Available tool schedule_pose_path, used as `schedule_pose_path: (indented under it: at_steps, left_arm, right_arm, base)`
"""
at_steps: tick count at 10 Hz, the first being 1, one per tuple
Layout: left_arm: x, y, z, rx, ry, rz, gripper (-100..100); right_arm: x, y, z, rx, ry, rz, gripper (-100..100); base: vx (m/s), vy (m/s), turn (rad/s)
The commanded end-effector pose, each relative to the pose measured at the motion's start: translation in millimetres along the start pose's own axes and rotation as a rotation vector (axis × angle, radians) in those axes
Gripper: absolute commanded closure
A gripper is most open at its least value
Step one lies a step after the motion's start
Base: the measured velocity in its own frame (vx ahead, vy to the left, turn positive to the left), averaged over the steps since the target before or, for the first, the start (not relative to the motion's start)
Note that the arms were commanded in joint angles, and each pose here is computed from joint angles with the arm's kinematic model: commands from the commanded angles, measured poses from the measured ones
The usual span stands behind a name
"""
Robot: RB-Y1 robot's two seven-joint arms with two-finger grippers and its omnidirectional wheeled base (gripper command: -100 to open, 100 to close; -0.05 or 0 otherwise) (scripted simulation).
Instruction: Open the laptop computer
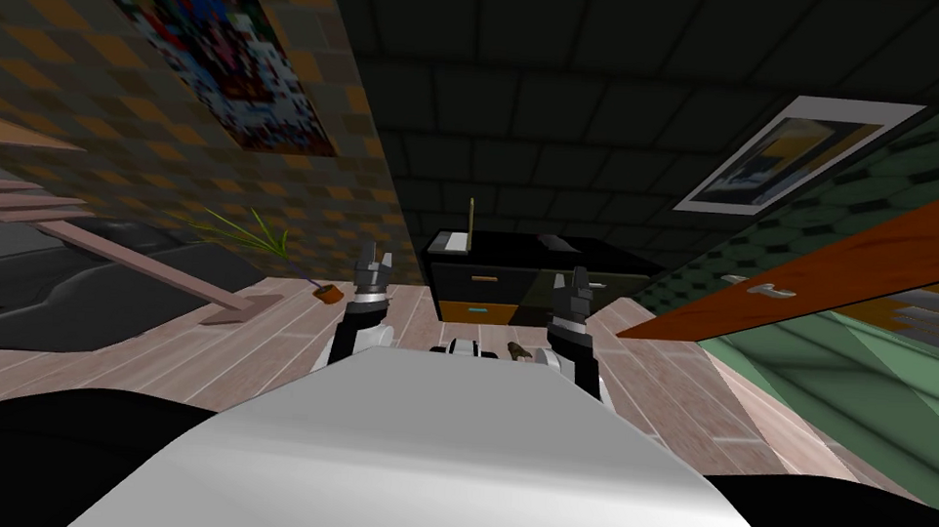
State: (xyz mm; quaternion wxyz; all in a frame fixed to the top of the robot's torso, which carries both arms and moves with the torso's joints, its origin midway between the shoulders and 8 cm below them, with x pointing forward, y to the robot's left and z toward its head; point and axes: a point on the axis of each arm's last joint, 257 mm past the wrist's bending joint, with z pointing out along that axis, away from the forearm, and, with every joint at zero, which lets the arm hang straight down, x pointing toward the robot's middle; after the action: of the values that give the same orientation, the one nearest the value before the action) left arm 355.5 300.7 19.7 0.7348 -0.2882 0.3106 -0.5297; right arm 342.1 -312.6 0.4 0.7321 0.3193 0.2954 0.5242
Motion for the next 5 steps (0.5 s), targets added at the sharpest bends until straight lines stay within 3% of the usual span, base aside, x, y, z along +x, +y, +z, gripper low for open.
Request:
schedule_pose_path:
  at_steps: [1,5]
  left_arm:
    - [-4.3,4.4,2.5,-0.033,0.034,0.026,-100]
    - [-15.4,13.6,6.8,-0.103,0.082,0.074,-100]
  right_arm:
    - [0.0,0.0,0.0,0.000,0.000,0.000,0]
    - [0.0,0.0,0.0,0.000,0.000,0.000,0]
  base:
    - [0.043,-0.055,-0.031]
    - [0.045,-0.076,-0.038]
